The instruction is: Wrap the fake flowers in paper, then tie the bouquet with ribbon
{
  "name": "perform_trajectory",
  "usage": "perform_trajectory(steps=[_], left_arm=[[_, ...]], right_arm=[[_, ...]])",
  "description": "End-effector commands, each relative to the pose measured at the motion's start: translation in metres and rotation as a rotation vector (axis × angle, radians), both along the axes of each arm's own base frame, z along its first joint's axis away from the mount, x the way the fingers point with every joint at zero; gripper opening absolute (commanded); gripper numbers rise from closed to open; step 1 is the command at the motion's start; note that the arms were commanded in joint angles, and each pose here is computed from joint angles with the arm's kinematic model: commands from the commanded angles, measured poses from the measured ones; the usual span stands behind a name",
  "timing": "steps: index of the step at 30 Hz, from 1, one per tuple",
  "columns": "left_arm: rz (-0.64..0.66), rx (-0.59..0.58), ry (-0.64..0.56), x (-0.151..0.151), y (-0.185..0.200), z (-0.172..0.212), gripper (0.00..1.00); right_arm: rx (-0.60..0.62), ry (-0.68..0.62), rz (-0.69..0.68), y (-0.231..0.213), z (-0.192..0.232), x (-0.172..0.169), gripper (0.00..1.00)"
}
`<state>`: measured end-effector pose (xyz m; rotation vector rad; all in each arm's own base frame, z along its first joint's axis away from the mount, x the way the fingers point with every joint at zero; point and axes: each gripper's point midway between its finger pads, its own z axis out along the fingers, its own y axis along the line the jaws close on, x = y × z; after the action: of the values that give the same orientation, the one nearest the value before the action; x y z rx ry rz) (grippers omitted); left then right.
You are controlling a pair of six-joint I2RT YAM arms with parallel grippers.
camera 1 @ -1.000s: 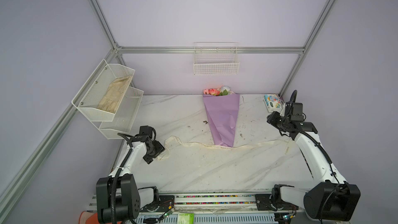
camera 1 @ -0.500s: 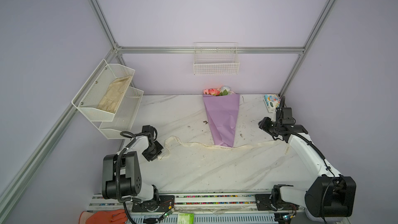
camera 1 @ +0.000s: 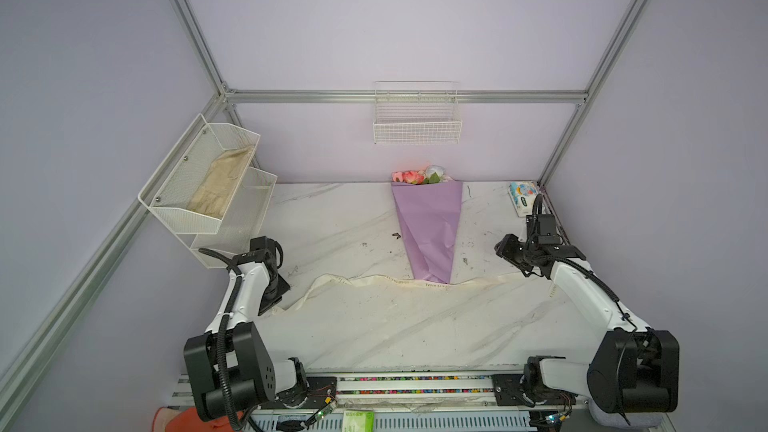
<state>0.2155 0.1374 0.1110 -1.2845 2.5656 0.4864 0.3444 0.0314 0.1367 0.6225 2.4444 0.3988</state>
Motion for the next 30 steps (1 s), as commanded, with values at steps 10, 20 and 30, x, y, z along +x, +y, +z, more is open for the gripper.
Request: perform_trajectory(steps=[10, 20, 30], left_arm=[[-0.114, 0.056, -0.137, 0.054, 0.021, 0.041, 0.51], [-0.444, -0.196, -0.339, 0.1, -0.073, 0.06, 0.75], [-0.877, -0.599, -0.587, 0.214, -0.271, 0.1, 0.92]], right_arm=[[0.101, -0.001, 0.081, 0.028, -0.013, 0.008, 0.52], [0.145, -0.024, 0.194, 0.06, -0.016, 0.031, 0.6], [0.252, -0.094, 0.237, 0.086, -0.025, 0.1, 0.69]])
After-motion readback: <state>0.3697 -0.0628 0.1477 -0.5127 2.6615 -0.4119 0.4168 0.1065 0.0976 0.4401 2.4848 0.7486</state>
